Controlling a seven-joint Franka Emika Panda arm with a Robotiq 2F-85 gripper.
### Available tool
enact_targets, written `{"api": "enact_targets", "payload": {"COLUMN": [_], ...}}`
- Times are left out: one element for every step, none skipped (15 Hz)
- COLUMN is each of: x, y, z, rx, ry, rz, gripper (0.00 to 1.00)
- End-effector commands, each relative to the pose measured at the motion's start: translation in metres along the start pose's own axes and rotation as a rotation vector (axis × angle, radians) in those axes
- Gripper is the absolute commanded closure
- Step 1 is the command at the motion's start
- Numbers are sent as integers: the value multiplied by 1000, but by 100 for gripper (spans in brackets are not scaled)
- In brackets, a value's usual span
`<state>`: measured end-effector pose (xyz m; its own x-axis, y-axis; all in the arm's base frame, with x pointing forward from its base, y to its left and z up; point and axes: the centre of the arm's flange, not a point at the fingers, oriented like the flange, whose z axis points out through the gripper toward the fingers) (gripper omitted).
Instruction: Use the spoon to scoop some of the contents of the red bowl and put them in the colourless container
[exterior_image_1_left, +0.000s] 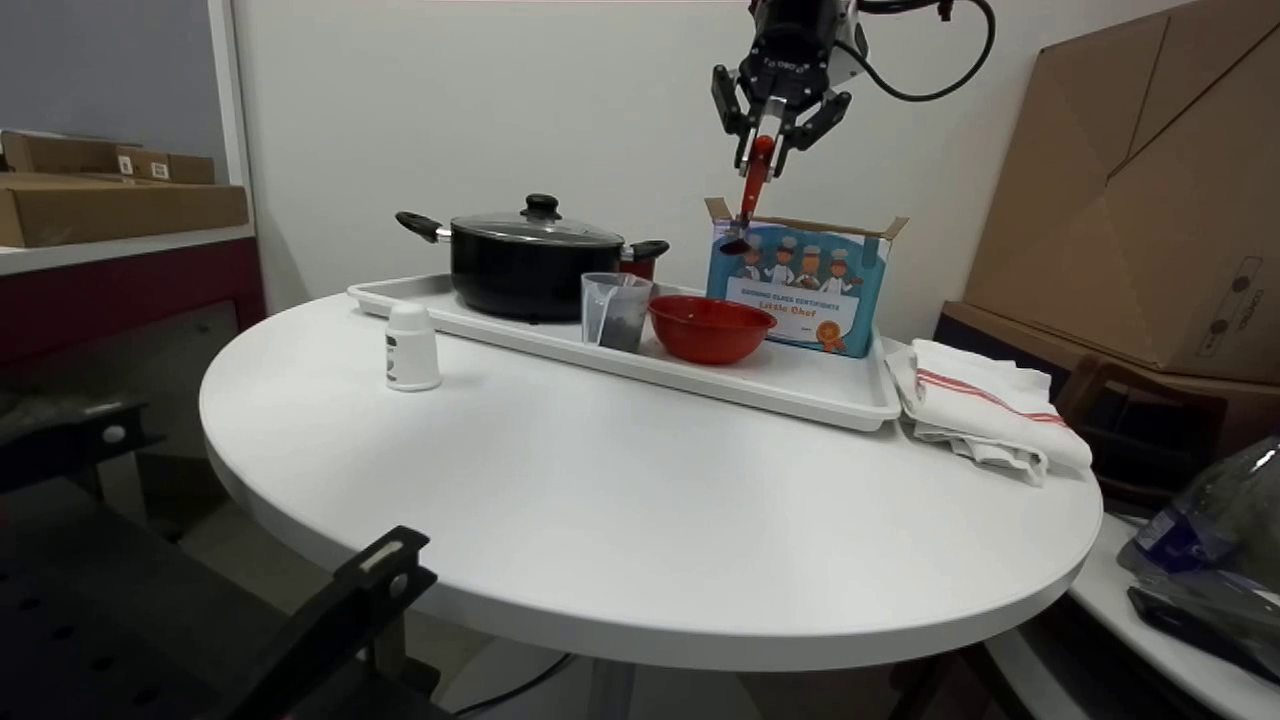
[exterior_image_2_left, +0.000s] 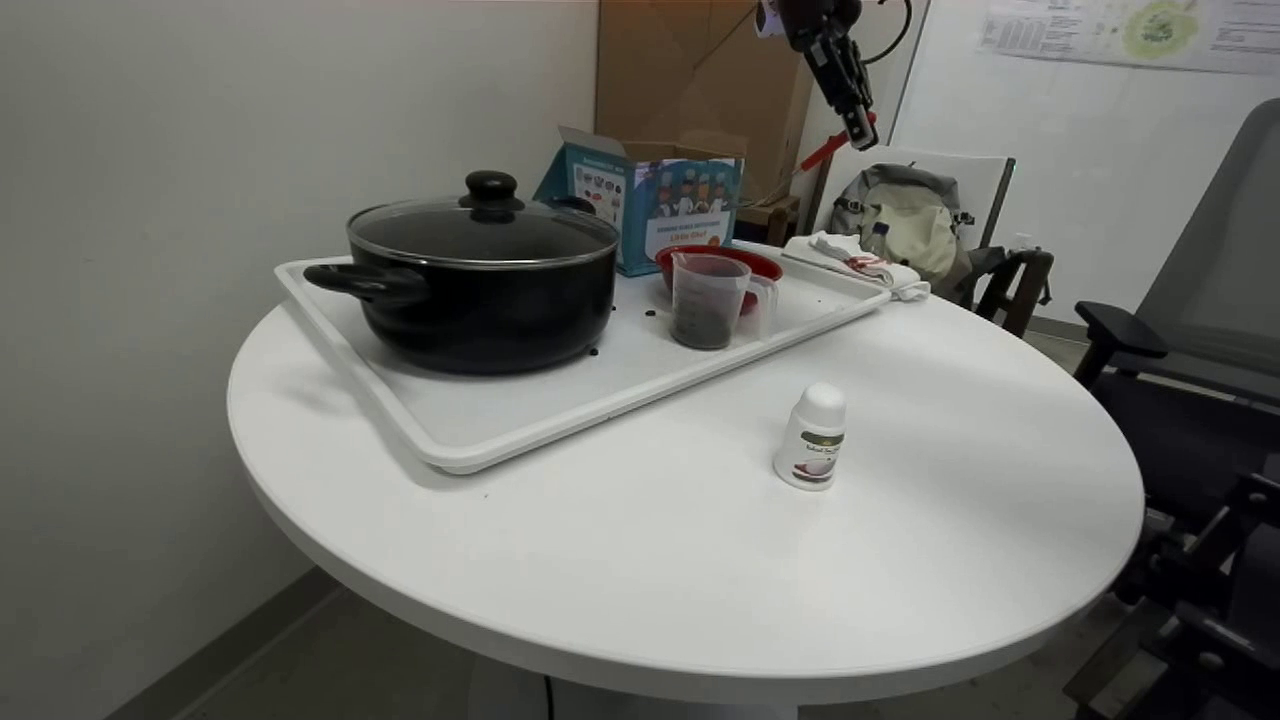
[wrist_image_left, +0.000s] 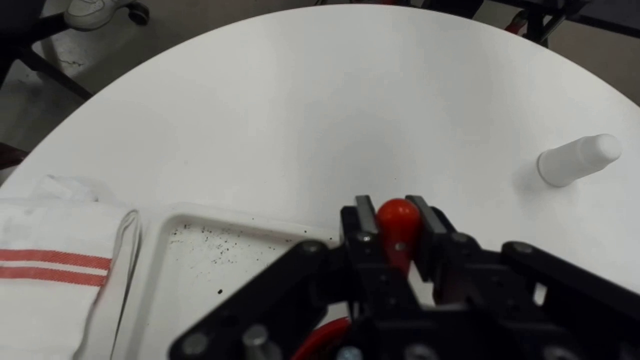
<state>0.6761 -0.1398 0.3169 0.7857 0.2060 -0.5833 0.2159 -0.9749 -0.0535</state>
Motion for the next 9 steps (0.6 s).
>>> {"api": "enact_targets", "payload": {"x": [23,32,37,45,52,58,64,70,74], "y": [4,5,5,7,9,11,15,17,19], "z": [5,10,14,19,23,27,31,34,37], "rx": [-13,-10,-8,-2,1,1,3,4,5], "ry": [1,-8,-15,-22,-28,-33,-35,-36,-35], "rz": [-9,-13,-16,-18,-21,-21,-24,-24,-23], "gripper": [89,89,89,89,89,89,89,89,89]}}
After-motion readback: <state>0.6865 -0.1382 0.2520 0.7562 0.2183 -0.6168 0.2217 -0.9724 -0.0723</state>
